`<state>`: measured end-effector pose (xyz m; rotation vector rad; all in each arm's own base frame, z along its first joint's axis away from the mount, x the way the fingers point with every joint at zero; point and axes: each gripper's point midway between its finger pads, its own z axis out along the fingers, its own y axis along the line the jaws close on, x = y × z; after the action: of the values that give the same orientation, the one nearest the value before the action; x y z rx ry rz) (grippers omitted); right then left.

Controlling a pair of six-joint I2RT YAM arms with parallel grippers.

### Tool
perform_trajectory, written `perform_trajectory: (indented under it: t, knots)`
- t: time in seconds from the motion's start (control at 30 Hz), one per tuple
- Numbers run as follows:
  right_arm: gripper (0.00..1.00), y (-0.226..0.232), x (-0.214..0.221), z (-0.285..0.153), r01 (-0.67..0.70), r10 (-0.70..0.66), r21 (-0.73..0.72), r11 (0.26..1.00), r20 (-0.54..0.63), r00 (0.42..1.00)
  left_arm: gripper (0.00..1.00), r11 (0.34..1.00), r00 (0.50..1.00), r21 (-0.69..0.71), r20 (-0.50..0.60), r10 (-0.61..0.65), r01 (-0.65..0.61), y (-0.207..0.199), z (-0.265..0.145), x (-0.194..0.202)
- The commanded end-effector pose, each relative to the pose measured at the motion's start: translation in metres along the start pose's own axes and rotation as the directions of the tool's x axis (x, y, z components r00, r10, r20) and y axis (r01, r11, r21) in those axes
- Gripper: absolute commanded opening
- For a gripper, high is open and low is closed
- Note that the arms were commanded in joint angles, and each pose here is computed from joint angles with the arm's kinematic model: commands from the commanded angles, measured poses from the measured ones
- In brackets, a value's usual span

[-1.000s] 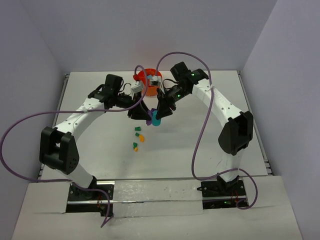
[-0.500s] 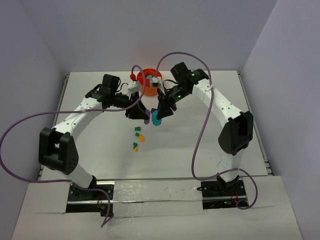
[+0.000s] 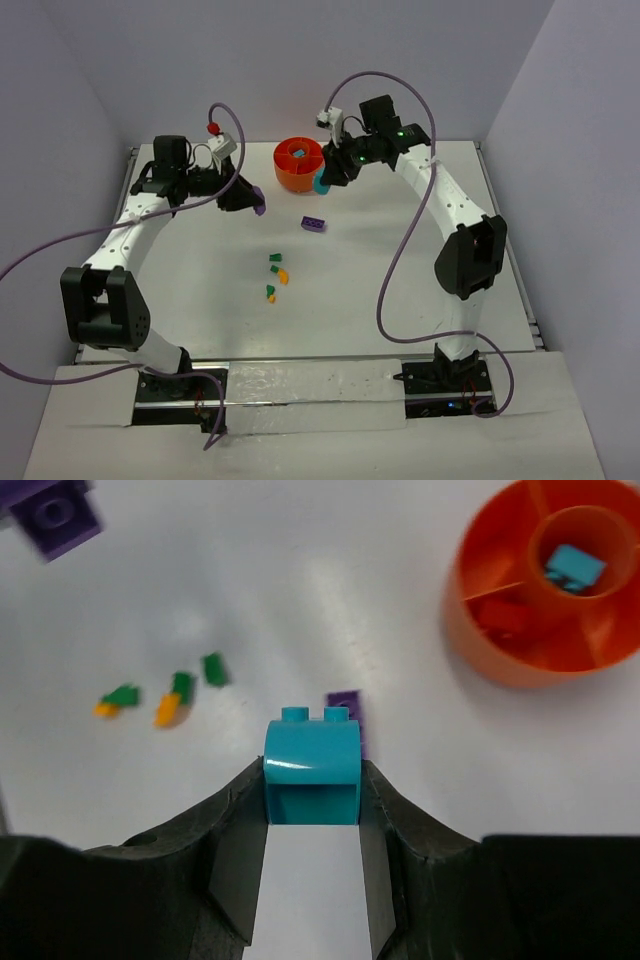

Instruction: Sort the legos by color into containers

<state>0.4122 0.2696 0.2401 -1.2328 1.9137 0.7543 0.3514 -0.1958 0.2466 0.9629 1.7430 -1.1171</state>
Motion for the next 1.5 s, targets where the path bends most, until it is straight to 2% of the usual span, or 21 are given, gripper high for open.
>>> perform_trajectory:
  t: [0.0, 0.13, 0.33, 0.47, 0.6, 1.2, 1.3, 1.43, 1.47]
  knots:
    - [0.0, -0.055, -0.086, -0.001, -0.007, -0.091, 0.334, 0.943, 0.276, 0.957, 0.0, 0.987, 0.996, -0.158, 0.088, 0.033, -0.019, 0.026, -0.005, -0.036]
    - [0.0, -0.089, -0.108, 0.012, -0.082, -0.08, 0.437, 0.896, 0.34, 0.937, 0.0, 0.978, 0.989, -0.205, 0.147, -0.002, 0.033, 0.038, -0.003, -0.052]
    - [0.0, -0.122, -0.115, 0.036, -0.136, -0.091, 0.502, 0.854, 0.403, 0.911, 0.0, 0.969, 0.978, -0.237, 0.205, -0.023, 0.072, 0.05, -0.002, -0.065]
    - [0.0, -0.136, -0.106, 0.057, -0.146, -0.078, 0.515, 0.844, 0.388, 0.918, 0.0, 0.966, 0.976, -0.246, 0.218, -0.03, 0.084, 0.053, -0.002, -0.068]
    - [0.0, -0.142, -0.102, 0.063, -0.135, -0.116, 0.531, 0.836, 0.411, 0.904, 0.0, 0.964, 0.973, -0.249, 0.228, -0.037, 0.095, 0.056, -0.001, -0.069]
    - [0.0, -0.159, -0.064, 0.109, -0.132, -0.071, 0.511, 0.849, 0.358, 0.931, 0.0, 0.961, 0.971, -0.253, 0.232, -0.055, 0.115, 0.066, 0.003, -0.068]
    - [0.05, -0.159, -0.06, 0.113, -0.13, -0.067, 0.505, 0.853, 0.353, 0.933, 0.0, 0.961, 0.971, -0.253, 0.232, -0.055, 0.115, 0.067, 0.004, -0.069]
    - [0.36, -0.16, -0.057, 0.117, -0.134, -0.057, 0.5, 0.856, 0.348, 0.936, 0.0, 0.958, 0.971, -0.262, 0.233, -0.055, 0.117, 0.072, 0.004, -0.069]
    - [0.39, -0.16, -0.057, 0.118, -0.135, -0.055, 0.499, 0.856, 0.348, 0.936, 0.0, 0.957, 0.971, -0.264, 0.232, -0.057, 0.119, 0.073, 0.005, -0.068]
